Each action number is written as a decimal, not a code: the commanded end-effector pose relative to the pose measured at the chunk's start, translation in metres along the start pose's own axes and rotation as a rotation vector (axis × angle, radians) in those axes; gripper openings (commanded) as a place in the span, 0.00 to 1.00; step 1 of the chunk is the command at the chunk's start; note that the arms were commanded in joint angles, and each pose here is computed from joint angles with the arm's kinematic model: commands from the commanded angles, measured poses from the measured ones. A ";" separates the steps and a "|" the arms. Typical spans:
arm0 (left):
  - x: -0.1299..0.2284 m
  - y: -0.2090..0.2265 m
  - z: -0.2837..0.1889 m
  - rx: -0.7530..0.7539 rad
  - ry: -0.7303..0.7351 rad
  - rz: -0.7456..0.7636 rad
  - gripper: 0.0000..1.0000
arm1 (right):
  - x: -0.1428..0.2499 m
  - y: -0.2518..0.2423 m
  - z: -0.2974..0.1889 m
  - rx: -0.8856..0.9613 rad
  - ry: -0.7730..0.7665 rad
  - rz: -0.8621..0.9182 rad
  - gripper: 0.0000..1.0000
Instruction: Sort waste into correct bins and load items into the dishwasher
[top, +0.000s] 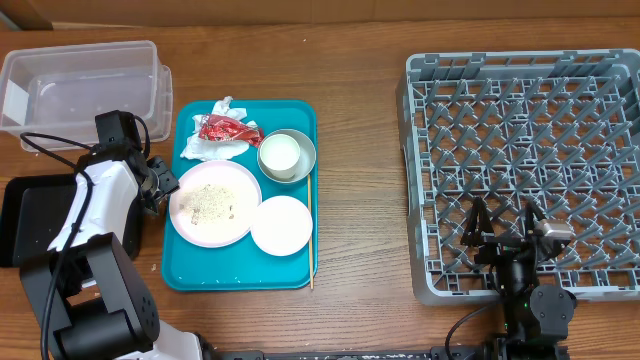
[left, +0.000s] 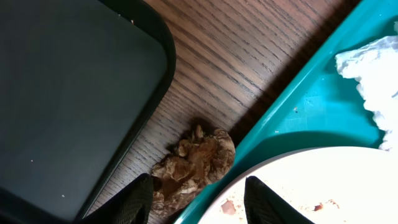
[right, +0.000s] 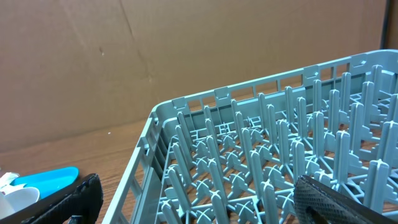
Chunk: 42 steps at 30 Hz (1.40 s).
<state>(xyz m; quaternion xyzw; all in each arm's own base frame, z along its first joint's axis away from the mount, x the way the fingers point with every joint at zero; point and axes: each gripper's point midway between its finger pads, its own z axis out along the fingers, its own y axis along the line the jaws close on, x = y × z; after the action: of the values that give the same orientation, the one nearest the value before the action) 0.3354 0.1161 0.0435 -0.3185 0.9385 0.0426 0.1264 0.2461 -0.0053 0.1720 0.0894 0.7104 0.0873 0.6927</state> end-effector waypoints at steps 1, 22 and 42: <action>0.002 0.002 0.004 -0.022 0.005 0.034 0.51 | 0.001 -0.002 0.000 0.007 -0.006 -0.004 1.00; 0.004 0.001 0.014 -0.016 0.001 0.032 0.51 | 0.001 -0.002 0.000 0.007 -0.006 -0.004 1.00; 0.008 0.003 0.015 -0.024 0.010 0.026 0.50 | 0.001 -0.002 0.000 0.007 -0.006 -0.004 1.00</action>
<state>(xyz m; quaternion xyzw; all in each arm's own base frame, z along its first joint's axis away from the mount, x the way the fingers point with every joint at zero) 0.3374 0.1179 0.0354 -0.3189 0.9375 0.0460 0.1312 0.2461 -0.0054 0.1720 0.0897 0.7103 0.0873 0.6927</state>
